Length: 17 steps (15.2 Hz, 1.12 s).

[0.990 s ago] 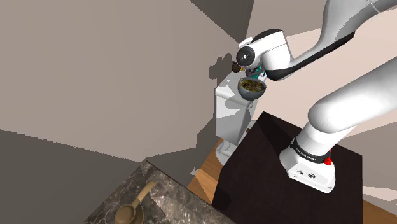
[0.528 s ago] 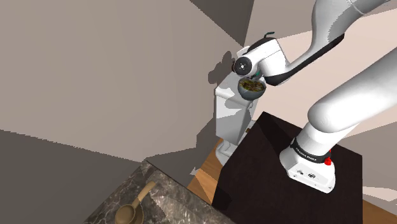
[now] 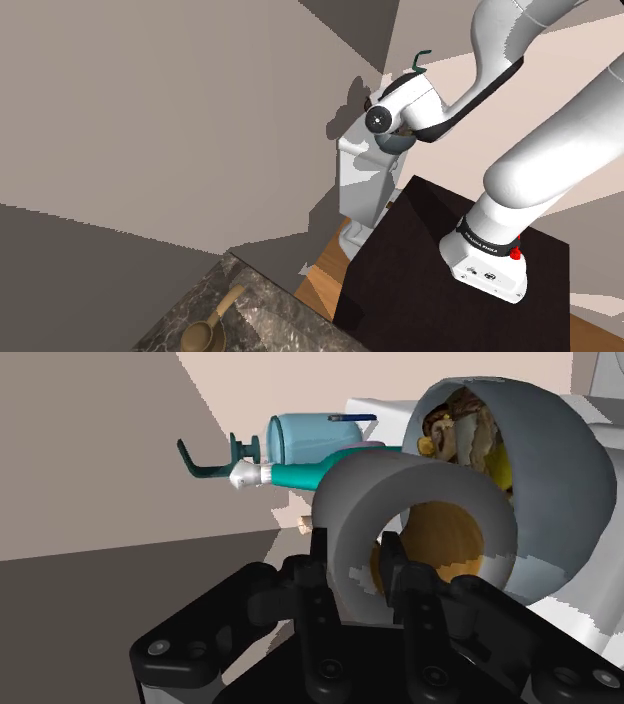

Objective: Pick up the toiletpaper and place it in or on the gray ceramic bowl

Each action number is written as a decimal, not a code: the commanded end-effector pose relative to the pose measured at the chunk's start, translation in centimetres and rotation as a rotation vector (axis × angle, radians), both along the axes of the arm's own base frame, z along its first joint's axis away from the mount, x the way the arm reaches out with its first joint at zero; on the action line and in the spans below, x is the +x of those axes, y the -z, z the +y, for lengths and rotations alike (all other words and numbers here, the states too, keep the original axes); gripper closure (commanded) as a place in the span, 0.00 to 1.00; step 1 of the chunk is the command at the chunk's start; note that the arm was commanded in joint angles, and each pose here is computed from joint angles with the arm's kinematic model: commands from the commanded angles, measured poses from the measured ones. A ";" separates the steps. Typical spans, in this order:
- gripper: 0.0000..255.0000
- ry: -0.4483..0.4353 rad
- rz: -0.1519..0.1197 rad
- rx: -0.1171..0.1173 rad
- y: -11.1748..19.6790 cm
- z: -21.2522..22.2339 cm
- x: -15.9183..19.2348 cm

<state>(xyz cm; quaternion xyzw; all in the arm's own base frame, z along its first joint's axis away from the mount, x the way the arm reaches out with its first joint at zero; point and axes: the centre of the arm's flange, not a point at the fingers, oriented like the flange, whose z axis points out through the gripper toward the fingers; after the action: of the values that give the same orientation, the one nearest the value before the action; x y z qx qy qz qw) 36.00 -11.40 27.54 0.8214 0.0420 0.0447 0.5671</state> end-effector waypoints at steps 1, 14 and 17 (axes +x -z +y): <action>1.00 0.003 0.008 0.010 1.1 -0.1 -0.1; 0.00 0.003 0.008 0.010 1.1 -0.1 -0.1; 0.00 0.003 0.008 0.010 -0.3 3.5 -0.5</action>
<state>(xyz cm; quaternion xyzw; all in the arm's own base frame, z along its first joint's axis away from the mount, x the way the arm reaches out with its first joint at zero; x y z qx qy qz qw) 35.47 -8.78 27.46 0.8238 0.0441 0.0418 0.5635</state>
